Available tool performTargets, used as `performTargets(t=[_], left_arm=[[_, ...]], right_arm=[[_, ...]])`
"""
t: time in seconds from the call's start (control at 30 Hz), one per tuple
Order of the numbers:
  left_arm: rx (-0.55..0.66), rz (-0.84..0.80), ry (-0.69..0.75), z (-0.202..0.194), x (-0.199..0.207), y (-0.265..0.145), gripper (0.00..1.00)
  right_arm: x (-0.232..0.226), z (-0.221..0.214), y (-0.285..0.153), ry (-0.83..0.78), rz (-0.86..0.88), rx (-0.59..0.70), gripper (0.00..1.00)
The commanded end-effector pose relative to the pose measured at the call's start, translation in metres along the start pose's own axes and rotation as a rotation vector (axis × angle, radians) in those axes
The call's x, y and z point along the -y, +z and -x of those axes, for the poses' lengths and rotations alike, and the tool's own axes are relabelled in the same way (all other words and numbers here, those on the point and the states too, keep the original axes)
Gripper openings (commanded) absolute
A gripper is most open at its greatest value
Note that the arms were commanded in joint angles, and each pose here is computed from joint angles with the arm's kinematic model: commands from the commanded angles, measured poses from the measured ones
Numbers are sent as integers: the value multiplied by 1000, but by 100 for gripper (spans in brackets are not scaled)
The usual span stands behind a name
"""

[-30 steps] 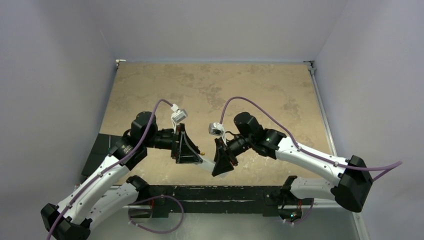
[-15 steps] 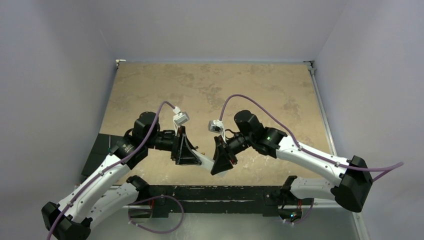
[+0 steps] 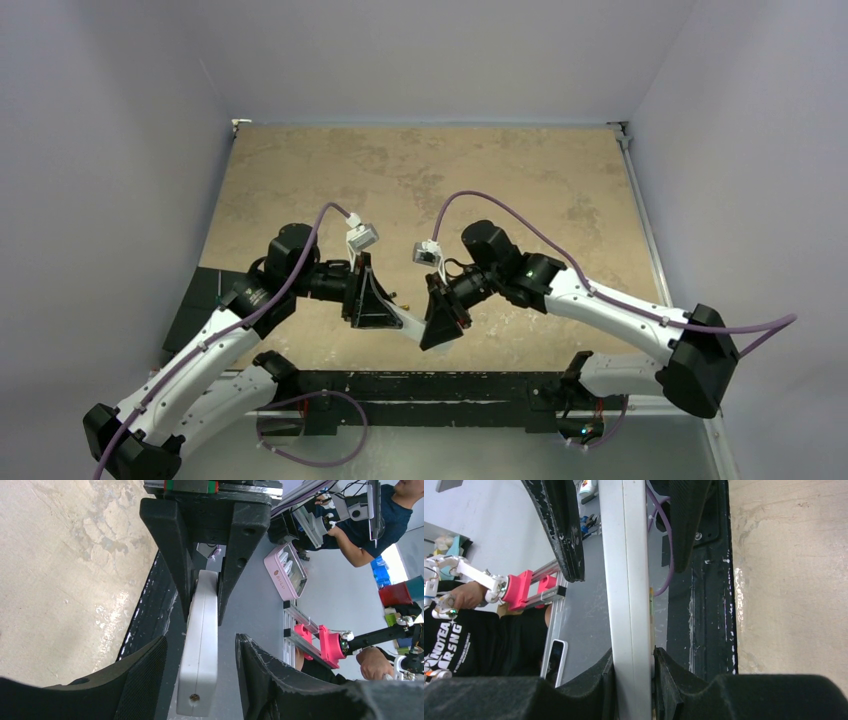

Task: Load the batteries into the remote control
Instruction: Adjust the remote control.

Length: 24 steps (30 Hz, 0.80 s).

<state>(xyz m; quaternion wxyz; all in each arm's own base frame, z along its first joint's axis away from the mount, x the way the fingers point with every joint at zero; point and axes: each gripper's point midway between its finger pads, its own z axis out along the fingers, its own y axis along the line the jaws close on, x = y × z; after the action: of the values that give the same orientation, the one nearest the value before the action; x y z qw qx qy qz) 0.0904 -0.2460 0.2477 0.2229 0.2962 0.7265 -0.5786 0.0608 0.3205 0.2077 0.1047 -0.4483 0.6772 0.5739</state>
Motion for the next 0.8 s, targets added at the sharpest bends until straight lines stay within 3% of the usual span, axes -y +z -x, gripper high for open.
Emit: performTargets(t=[0.0,0.3,0.4,0.43,0.47,0.57,0.77], left_arm=[[31,-40,65,14,14,-3,50],[24,-43,63,10,13,-3,36],[26,-45,66,10,14,-3,16],[25,-44,64,10,14,-3,4],[27,-42,64,10,13,-3,0],[32,-48,70,11,14,-3,0],[65,-15,50,16,9,-2,0]], right_arm=[[-13,22,-3,-44,27,36,0],[-12,25,-2,-39,24,41,0],[-12,25,-2,-37,24,40,0],[-12,25,-2,-37,24,40,0],[-12,25,-2,-38,22,41,0],[-9,26,-3,-41,2,45,2],[-7,27,-7,-65,-43,75,28]])
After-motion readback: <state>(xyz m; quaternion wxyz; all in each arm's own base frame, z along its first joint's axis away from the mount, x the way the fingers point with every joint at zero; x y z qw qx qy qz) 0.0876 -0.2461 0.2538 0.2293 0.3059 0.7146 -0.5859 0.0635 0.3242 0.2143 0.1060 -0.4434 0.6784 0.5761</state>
